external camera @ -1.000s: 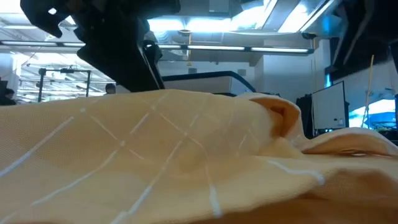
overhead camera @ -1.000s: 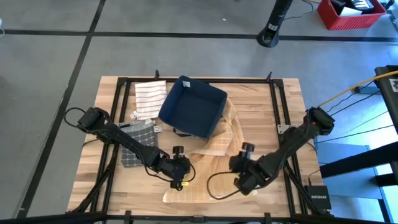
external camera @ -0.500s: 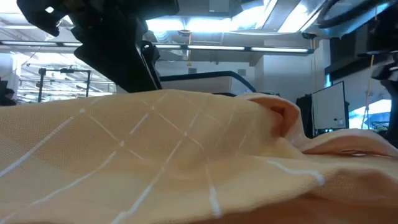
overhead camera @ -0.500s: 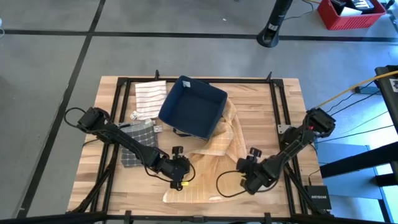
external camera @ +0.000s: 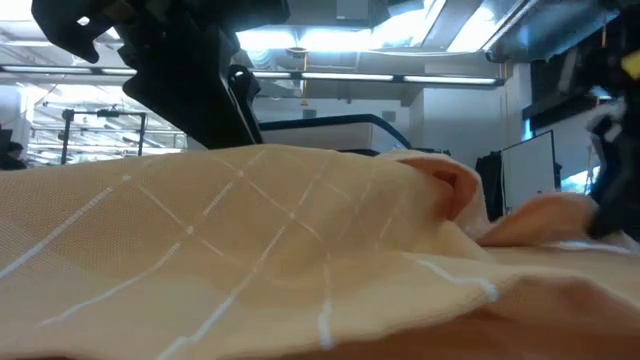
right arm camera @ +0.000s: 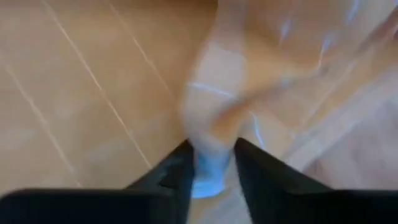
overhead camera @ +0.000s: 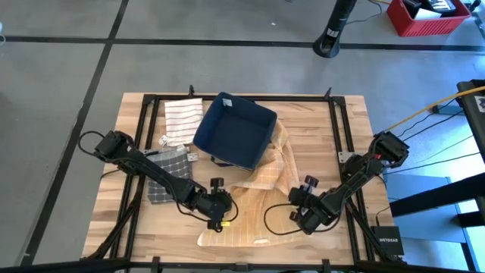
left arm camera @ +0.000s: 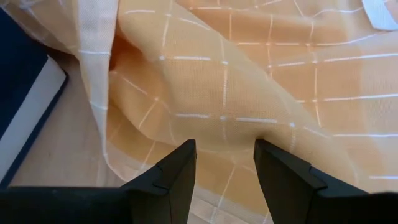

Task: Fold towel
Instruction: Fold the orange towel

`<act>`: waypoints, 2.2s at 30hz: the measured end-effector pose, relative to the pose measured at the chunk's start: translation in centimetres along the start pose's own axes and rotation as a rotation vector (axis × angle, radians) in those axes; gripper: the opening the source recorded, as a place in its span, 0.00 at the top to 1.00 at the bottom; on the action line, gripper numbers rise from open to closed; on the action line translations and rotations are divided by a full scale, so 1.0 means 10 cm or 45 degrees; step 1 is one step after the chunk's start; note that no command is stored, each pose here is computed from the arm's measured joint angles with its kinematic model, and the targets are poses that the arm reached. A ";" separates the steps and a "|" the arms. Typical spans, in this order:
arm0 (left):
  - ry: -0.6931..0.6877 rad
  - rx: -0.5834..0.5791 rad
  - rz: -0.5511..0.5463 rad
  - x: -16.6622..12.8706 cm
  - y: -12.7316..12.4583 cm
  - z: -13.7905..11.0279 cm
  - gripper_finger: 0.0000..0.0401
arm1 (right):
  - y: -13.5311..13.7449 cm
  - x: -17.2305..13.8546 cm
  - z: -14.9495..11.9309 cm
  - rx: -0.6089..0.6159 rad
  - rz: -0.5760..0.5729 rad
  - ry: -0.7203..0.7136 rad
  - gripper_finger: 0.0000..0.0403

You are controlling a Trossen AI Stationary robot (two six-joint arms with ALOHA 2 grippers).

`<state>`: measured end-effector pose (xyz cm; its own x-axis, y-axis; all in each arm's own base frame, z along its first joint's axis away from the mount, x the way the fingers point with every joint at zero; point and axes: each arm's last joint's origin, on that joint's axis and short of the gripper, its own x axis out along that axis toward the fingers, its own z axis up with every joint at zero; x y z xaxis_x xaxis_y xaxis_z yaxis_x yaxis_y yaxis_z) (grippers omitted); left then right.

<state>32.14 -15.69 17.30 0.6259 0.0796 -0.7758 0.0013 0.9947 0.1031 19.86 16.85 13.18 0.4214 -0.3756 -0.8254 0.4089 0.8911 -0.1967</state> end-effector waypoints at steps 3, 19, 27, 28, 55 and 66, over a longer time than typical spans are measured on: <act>0.005 0.028 0.001 -0.01 0.00 0.02 0.61 | 0.05 -0.10 0.12 -0.058 -0.016 -0.068 0.93; -0.433 0.261 0.207 -0.64 -0.15 0.87 0.61 | 0.38 -1.21 1.24 -0.208 0.125 -0.498 0.99; -0.560 0.143 0.168 -0.60 0.00 1.04 0.61 | 0.44 -1.25 1.29 -0.180 0.225 -0.511 0.99; -0.574 0.134 0.123 -0.59 0.00 1.06 0.61 | 0.44 -1.25 1.29 -0.179 0.229 -0.509 0.99; -0.582 0.129 0.326 -0.55 -0.08 1.01 0.61 | 0.39 -1.16 1.41 -0.146 0.280 -0.444 0.99; -0.567 0.204 0.337 -0.50 -0.04 1.03 0.61 | 0.39 -1.16 1.40 -0.151 0.286 -0.431 0.99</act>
<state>37.03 -17.15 27.56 0.8910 0.2559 -0.3749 -0.1041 0.9191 0.3800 27.91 21.08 29.37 0.7398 -0.2139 -0.6380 0.1892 0.9760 -0.1078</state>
